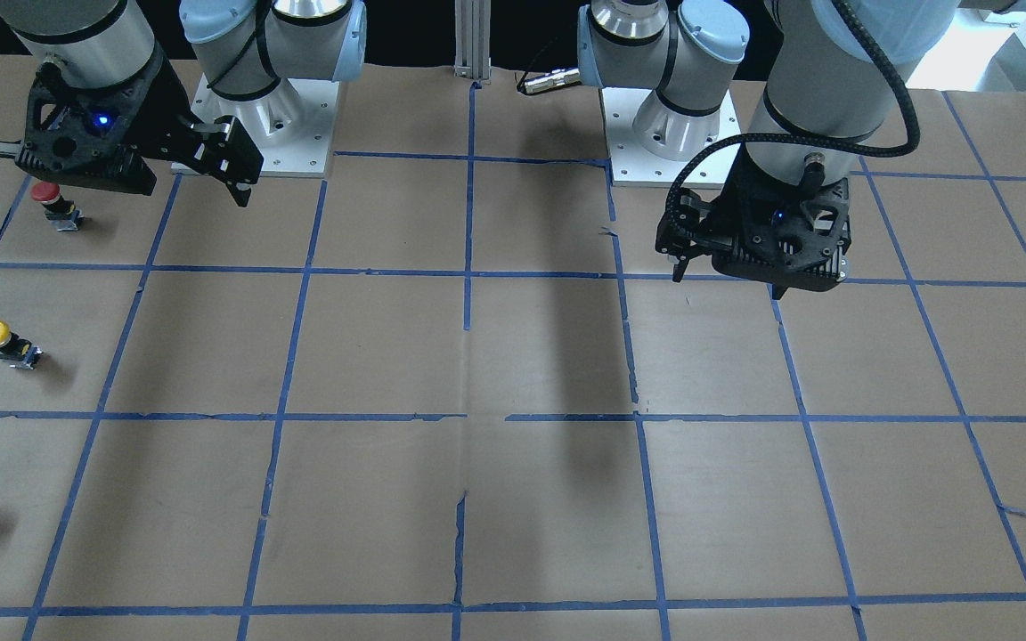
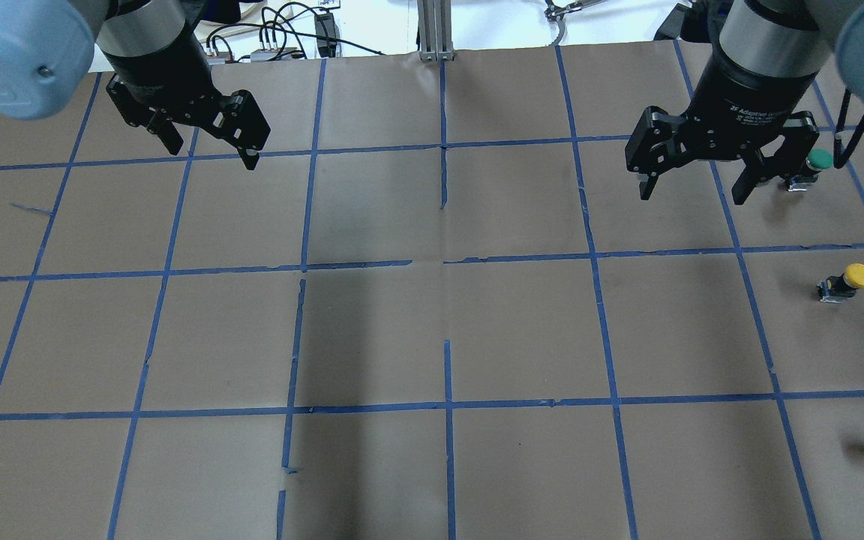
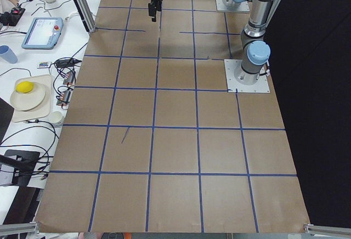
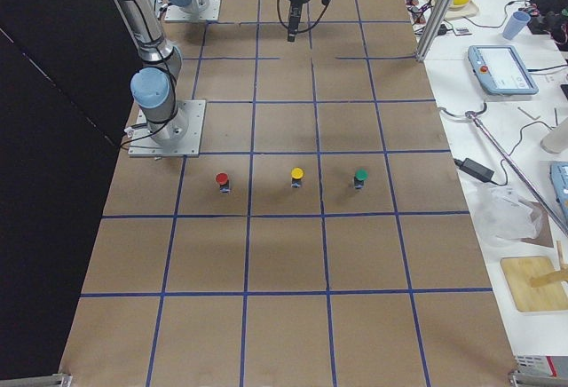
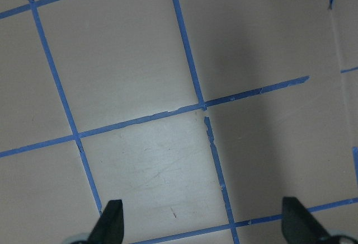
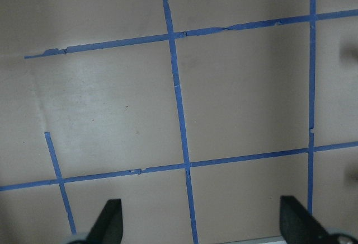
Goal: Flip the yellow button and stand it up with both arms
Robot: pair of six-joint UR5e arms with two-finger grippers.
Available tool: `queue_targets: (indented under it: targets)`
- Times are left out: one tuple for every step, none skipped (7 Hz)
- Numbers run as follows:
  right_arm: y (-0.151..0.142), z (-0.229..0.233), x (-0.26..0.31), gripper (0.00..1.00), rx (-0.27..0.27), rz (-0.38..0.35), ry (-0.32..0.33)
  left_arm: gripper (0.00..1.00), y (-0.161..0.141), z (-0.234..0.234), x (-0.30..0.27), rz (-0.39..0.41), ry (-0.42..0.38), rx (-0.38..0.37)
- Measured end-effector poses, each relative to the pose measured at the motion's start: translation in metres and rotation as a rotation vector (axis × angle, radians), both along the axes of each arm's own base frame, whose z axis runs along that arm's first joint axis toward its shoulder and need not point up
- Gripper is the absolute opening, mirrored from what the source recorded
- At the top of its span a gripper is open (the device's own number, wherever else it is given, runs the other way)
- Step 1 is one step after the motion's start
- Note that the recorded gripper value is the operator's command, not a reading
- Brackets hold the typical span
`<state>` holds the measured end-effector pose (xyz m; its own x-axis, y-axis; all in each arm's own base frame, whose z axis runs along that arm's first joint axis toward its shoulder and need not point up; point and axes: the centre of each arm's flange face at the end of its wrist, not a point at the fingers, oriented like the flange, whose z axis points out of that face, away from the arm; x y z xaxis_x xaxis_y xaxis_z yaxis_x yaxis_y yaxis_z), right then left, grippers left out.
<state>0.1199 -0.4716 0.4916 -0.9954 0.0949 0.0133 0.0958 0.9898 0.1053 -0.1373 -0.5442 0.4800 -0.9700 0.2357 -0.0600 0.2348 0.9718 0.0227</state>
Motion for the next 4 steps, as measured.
queue_targets:
  targets:
    - [0.0002,0.0005,0.0016,1.0,-0.001,0.029,-0.015,1.0,0.0001,0.0002,0.0,0.0,0.0,0.0]
    - [0.0002,0.0011,0.0029,1.0,-0.004,0.042,-0.027,1.0,0.0003,0.0008,0.0,0.0,0.0,-0.002]
    - [0.0001,0.0013,0.0036,1.0,-0.006,0.047,-0.035,1.0,0.0003,0.0013,0.0003,0.0,0.0,-0.003]
    - [0.0,0.0009,0.0035,1.0,-0.005,0.048,-0.037,1.0,0.0005,0.0018,0.0006,0.0,0.0,-0.003]
